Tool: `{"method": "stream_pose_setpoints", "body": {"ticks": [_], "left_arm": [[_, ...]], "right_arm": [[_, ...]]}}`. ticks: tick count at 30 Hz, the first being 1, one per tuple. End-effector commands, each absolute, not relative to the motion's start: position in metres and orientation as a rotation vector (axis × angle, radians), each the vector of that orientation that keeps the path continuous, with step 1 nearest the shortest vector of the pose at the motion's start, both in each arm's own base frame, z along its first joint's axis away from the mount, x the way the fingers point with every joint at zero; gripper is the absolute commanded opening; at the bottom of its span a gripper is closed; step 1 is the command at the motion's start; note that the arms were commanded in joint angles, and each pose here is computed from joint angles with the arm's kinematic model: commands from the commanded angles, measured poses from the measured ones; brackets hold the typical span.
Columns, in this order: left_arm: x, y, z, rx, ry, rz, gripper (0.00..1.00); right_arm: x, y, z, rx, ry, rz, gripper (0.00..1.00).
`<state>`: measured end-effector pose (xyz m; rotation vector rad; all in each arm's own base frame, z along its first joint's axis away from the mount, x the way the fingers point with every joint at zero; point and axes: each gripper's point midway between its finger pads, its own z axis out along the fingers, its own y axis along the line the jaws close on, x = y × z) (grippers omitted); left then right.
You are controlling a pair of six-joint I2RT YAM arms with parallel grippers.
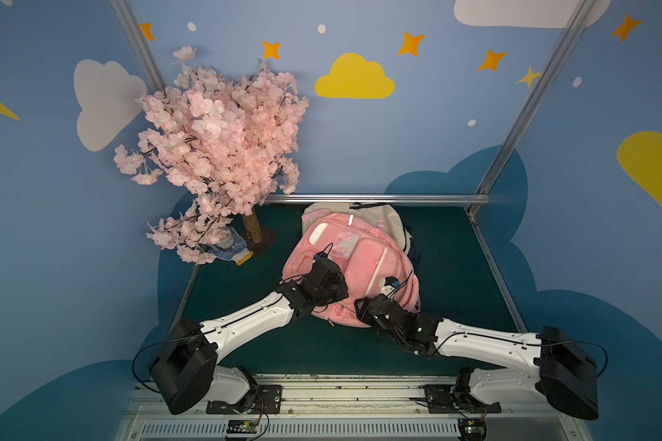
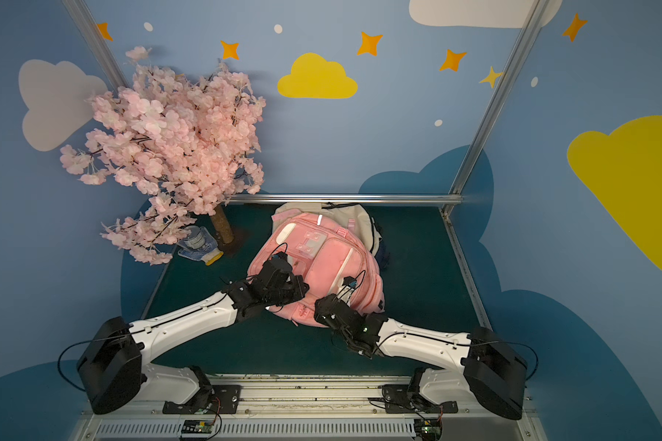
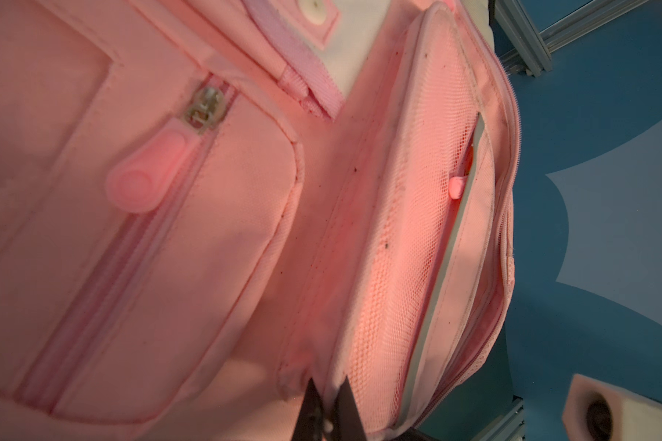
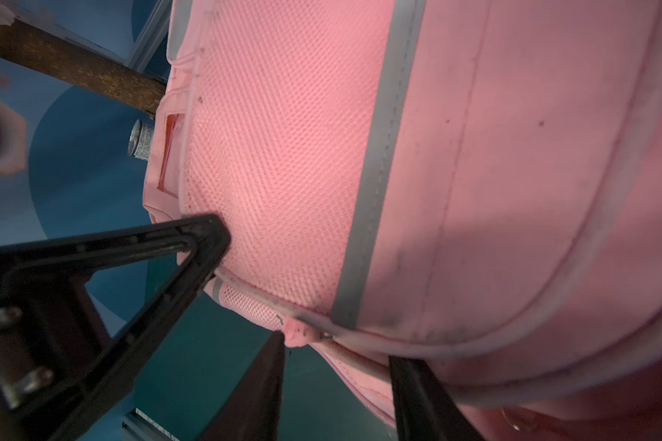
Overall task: Zip up the backpack
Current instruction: Zip the zipper on the backpack.
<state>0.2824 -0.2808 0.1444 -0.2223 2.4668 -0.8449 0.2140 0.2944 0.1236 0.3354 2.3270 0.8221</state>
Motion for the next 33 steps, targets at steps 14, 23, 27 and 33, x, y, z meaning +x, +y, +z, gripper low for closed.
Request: {"method": "stream_pose_setpoints", "body": {"ticks": [14, 23, 27, 33], "left_arm": [[0.270, -0.290, 0.180, -0.202, 2.348, -0.978, 0.03], [0.276, -0.269, 0.178, -0.239, 2.329, -0.914, 0.03], [0.280, -0.259, 0.176, -0.262, 2.328, -0.893, 0.03], [0.287, -0.244, 0.169, -0.242, 2.366, -0.846, 0.02]], "right_arm": [[0.237, 0.312, 0.128, 0.339, 2.265, 0.746, 0.21], [0.224, 0.283, 0.115, 0.292, 2.334, 0.601, 0.01], [0.220, 0.276, 0.117, 0.235, 2.346, 0.549, 0.00], [0.215, 0.268, 0.126, 0.067, 2.360, 0.448, 0.00]]}}
